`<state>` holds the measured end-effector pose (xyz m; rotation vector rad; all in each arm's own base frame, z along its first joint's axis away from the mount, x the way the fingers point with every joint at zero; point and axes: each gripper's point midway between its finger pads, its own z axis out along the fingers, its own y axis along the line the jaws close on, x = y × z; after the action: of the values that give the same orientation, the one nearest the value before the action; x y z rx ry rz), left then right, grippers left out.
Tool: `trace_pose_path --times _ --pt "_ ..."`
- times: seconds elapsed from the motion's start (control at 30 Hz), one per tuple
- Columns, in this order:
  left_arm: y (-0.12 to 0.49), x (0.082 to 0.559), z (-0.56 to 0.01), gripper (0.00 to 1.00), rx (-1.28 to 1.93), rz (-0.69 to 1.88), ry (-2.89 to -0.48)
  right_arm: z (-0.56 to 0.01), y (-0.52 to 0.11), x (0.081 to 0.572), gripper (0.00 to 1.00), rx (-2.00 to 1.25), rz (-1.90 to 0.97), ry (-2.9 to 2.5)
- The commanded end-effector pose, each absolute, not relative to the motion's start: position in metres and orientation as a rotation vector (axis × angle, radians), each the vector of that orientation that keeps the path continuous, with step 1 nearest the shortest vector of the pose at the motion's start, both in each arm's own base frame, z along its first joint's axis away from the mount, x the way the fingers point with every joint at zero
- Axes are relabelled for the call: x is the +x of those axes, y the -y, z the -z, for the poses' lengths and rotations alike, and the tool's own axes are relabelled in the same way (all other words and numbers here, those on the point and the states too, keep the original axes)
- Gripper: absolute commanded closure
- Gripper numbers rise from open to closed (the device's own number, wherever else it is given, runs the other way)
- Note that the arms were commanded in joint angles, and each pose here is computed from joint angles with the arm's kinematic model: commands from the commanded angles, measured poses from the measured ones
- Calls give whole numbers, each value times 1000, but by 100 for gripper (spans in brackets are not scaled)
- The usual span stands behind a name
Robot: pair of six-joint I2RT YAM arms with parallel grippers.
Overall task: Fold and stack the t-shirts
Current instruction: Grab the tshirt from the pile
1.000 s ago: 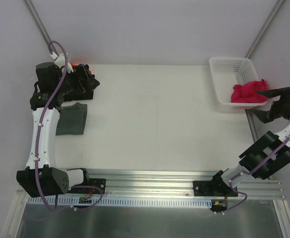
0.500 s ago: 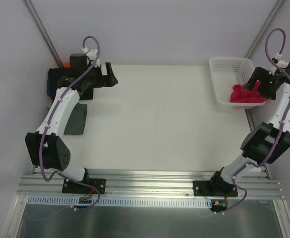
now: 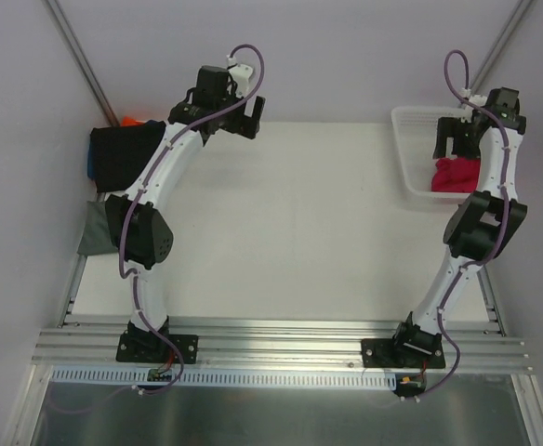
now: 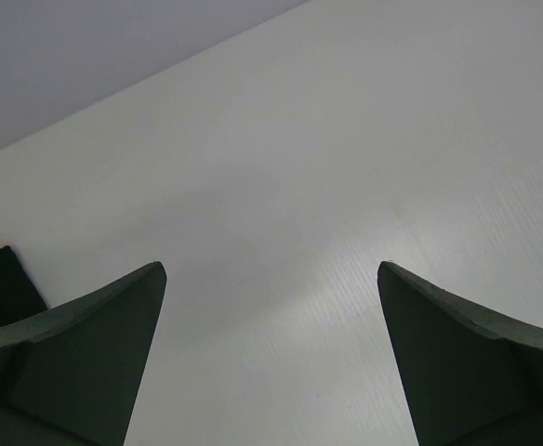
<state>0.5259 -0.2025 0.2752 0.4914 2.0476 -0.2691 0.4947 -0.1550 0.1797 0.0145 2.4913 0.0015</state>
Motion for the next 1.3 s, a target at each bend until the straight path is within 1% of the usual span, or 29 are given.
trace_pose_path --times 0.0,0.13,0.3,0.4,0.57,0.6,0.63,0.67,0.7,0.73,0.77,0.8,0.83,0.87,0.9,0.93,0.97,1.03,1.07,1.13,1.17,1.2,1.23,1.27 --pt "220 511 -275 1 548 314 -2072 -211 169 520 2 -84 215 -2367" --pt "227 513 -262 1 589 302 -2093 -191 184 523 2 -94 369 -2402" --pt "226 521 -276 1 598 262 -2051 -167 205 526 2 -121 514 -2462" --pt "224 522 -276 3 580 251 -2058 -151 217 527 2 -115 575 -2487" --pt "228 517 -278 3 582 258 -2056 -132 221 532 2 -115 591 -2509" --pt "230 516 -281 3 584 265 -2050 -126 222 533 1 -115 592 -2520" --pt "232 516 -279 5 591 269 -2051 -125 222 535 4 -116 593 -2520" --pt "234 516 -283 7 593 271 -2041 -123 221 536 12 -120 592 -2523" --pt "235 516 -284 15 601 277 -2036 -120 220 536 47 -126 589 -2527" --pt "235 515 -285 21 600 277 -2034 -120 219 536 74 -127 591 -2526" --pt "237 514 -287 28 604 281 -2030 -119 220 536 95 -122 604 -2529" --pt "237 514 -285 34 602 284 -2034 -119 220 536 99 -117 603 -2528" --pt "238 513 -287 40 600 289 -2032 -125 216 535 99 -118 598 -2527" --pt "239 512 -285 40 606 294 -2035 -132 210 535 99 -111 576 -2517" --pt "239 511 -285 37 605 295 -2037 -142 205 534 99 -112 561 -2505" --pt "238 510 -288 31 599 290 -2034 -171 192 533 99 -127 551 -2454" --pt "237 509 -285 25 598 287 -2044 -187 182 534 100 -134 522 -2419" --pt "233 508 -285 24 586 272 -2047 -226 157 535 99 -174 501 -2340" --pt "230 508 -285 18 576 255 -2052 -260 142 531 99 -192 481 -2270" --pt "226 510 -288 14 561 242 -2046 -300 107 527 99 -263 454 -2188" --pt "223 510 -291 10 551 243 -2042 -330 90 519 99 -295 431 -2126" --pt "221 510 -293 6 534 252 -2045 -344 76 515 99 -329 411 -2095" --pt "212 513 -296 2 510 256 -2044 -356 49 512 99 -379 384 -2059" --pt "208 514 -299 1 494 271 -2044 -371 33 507 99 -407 350 -2021"
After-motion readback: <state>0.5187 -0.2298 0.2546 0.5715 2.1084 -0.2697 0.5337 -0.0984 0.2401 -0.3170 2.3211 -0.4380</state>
